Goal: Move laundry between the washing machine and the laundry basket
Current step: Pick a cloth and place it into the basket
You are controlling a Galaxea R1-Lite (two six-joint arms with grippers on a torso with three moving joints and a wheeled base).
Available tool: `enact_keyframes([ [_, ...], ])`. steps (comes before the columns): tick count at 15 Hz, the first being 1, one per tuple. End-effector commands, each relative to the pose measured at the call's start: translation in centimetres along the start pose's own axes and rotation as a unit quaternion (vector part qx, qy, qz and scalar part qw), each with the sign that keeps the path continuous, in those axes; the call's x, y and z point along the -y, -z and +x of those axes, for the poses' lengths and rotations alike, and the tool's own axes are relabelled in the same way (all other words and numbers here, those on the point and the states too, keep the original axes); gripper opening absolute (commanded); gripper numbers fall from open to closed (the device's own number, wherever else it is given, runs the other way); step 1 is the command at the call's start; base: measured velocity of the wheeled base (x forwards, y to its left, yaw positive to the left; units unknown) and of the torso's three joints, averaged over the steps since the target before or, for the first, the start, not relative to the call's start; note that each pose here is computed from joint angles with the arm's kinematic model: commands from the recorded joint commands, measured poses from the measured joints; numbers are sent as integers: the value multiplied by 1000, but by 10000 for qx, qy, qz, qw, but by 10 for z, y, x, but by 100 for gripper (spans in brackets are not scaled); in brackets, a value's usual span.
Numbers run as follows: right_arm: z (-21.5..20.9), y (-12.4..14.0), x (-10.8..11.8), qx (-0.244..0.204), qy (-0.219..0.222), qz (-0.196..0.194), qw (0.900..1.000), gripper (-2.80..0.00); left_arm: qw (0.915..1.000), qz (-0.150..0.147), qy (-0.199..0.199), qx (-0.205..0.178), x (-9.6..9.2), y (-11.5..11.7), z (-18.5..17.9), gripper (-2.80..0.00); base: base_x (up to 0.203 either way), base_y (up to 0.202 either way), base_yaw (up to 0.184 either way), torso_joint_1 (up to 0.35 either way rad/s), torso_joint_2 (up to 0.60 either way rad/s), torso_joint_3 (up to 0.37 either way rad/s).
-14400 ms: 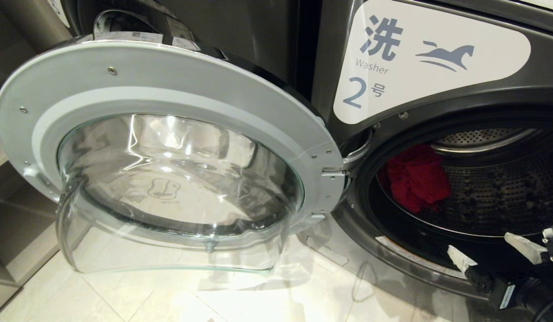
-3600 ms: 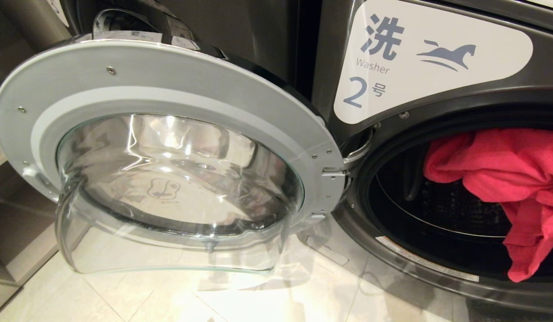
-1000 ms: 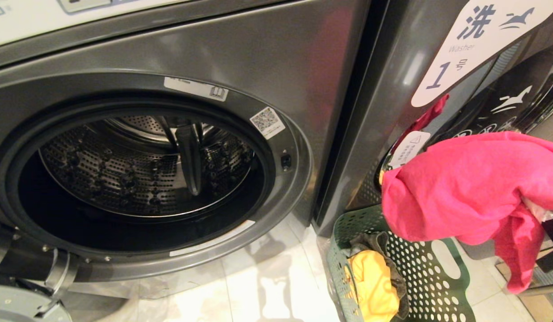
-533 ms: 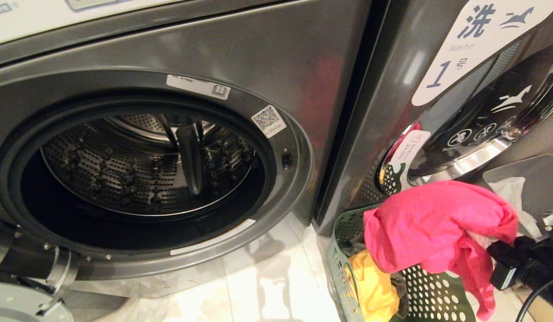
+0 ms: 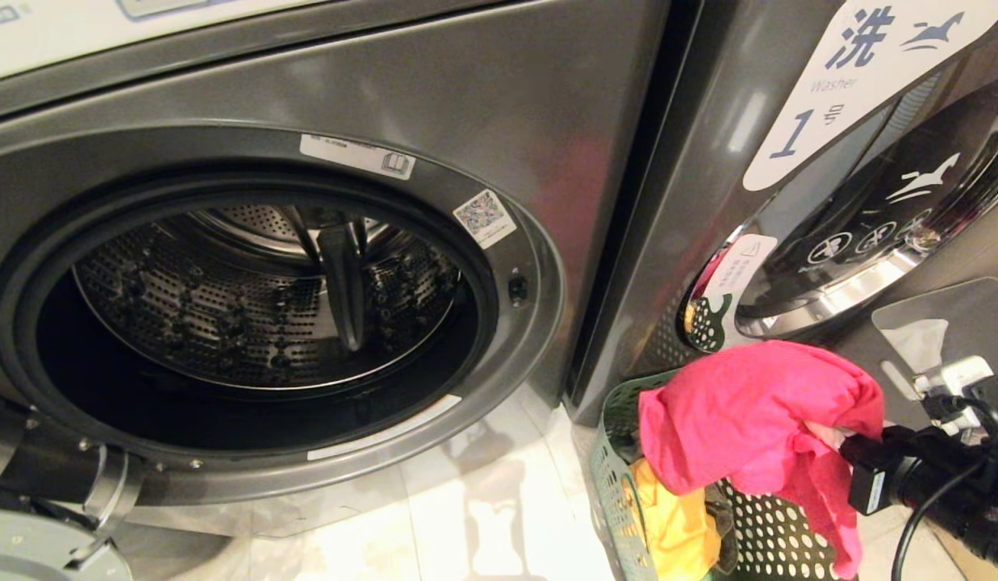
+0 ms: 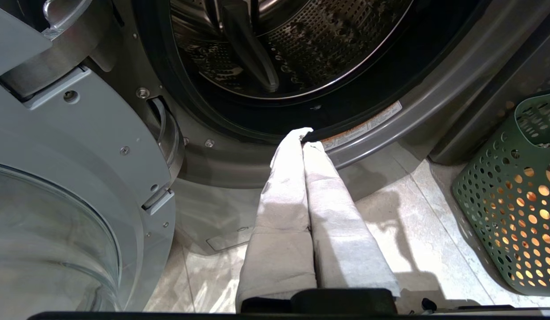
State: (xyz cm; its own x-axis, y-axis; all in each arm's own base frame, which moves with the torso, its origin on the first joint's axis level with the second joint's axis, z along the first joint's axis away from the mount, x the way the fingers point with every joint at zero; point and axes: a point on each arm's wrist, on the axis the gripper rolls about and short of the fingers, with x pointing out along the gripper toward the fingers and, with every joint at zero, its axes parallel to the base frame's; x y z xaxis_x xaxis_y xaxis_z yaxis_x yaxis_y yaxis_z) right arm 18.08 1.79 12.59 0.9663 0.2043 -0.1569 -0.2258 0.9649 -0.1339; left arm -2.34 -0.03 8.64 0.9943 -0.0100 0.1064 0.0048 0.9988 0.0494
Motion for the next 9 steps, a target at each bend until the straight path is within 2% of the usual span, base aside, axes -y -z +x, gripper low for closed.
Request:
enact_keyframes([
  [1,7,-2,1,19,4,-19,10000,-280,9998,1,6,-204,1,11,2,-280,0,0,0,0,0,0],
  [2,6,0,1,-17,-10,-25,10000,-93,9998,1,6,-204,1,11,2,-280,0,0,0,0,0,0],
  [3,6,0,1,-4,-2,-18,10000,0,9998,1,6,-204,1,11,2,-280,0,0,0,0,0,0],
  [9,6,-2,1,103,15,-24,9999,0,9998,1,6,-204,1,11,2,-280,0,0,0,0,0,0],
])
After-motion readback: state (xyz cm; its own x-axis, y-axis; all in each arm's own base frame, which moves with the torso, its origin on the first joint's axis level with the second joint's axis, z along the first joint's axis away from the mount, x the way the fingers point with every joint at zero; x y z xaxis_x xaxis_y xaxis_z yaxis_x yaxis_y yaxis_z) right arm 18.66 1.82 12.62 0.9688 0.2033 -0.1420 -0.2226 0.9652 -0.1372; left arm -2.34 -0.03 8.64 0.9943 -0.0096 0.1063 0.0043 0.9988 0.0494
